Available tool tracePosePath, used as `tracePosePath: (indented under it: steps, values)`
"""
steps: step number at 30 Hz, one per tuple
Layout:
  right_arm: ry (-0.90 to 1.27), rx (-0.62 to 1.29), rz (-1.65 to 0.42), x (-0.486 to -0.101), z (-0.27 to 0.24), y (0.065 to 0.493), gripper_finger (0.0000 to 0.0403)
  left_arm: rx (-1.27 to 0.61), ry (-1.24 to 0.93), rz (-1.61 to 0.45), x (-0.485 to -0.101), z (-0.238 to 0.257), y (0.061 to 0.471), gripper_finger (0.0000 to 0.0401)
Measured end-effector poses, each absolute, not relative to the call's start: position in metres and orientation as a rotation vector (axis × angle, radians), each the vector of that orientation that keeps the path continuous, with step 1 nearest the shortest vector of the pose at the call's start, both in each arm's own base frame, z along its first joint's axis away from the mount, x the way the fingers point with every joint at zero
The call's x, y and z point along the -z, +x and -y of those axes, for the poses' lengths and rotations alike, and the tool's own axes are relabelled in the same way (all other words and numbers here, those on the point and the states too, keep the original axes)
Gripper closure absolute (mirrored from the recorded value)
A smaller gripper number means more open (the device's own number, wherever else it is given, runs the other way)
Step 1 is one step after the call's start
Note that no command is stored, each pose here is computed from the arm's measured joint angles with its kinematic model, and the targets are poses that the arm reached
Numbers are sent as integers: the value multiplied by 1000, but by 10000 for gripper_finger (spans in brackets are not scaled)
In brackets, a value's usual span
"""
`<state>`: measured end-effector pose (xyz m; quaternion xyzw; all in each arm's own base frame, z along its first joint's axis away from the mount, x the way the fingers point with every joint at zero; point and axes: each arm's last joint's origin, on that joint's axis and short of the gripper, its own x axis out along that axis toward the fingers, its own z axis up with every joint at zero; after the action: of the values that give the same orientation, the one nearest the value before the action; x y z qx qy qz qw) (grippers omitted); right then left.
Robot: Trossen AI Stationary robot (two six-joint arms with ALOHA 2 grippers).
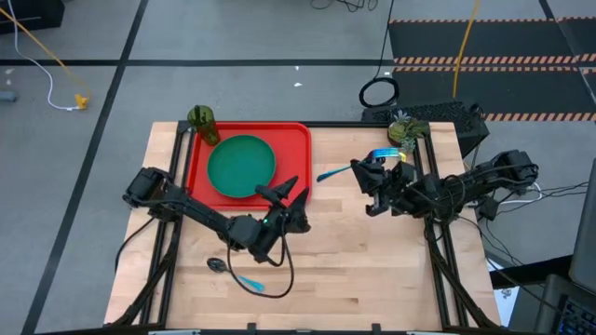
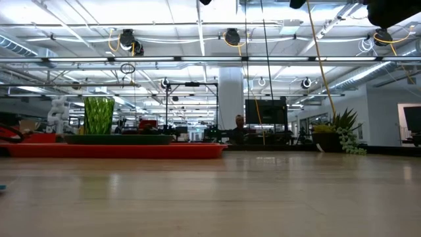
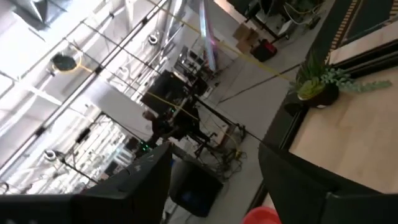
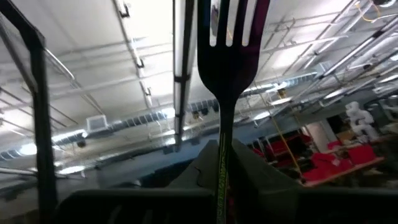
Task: Pick and place plate/cup/fork/spoon on tray
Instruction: Put the blue fork on the orange tray to the right side of the green plate
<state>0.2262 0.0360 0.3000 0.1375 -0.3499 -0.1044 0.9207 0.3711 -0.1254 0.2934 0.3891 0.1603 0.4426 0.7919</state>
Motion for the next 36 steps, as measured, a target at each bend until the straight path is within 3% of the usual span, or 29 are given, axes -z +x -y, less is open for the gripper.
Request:
tracePosePath:
  steps: [6, 14, 18, 24, 31, 36]
  values:
    - [213, 331, 568, -293, -42, 228, 398, -955, 785, -331, -292, 131, 364, 158]
    - [208, 355, 446, -288, -46, 228, 398, -913, 643, -198, -342, 139, 327, 160]
    - [228, 346, 396, -281, -47, 232, 398, -787, 608, -106, -352, 135, 308, 184]
    - [246, 339, 324, -268, -49, 240, 398, -305, 386, -53, -343, 106, 297, 239]
    - [248, 371, 272, -255, -50, 248, 396, -299, 288, -132, -314, 78, 298, 299]
    - [277, 412, 236, -243, -51, 255, 396, -327, 232, -170, -295, 69, 297, 309]
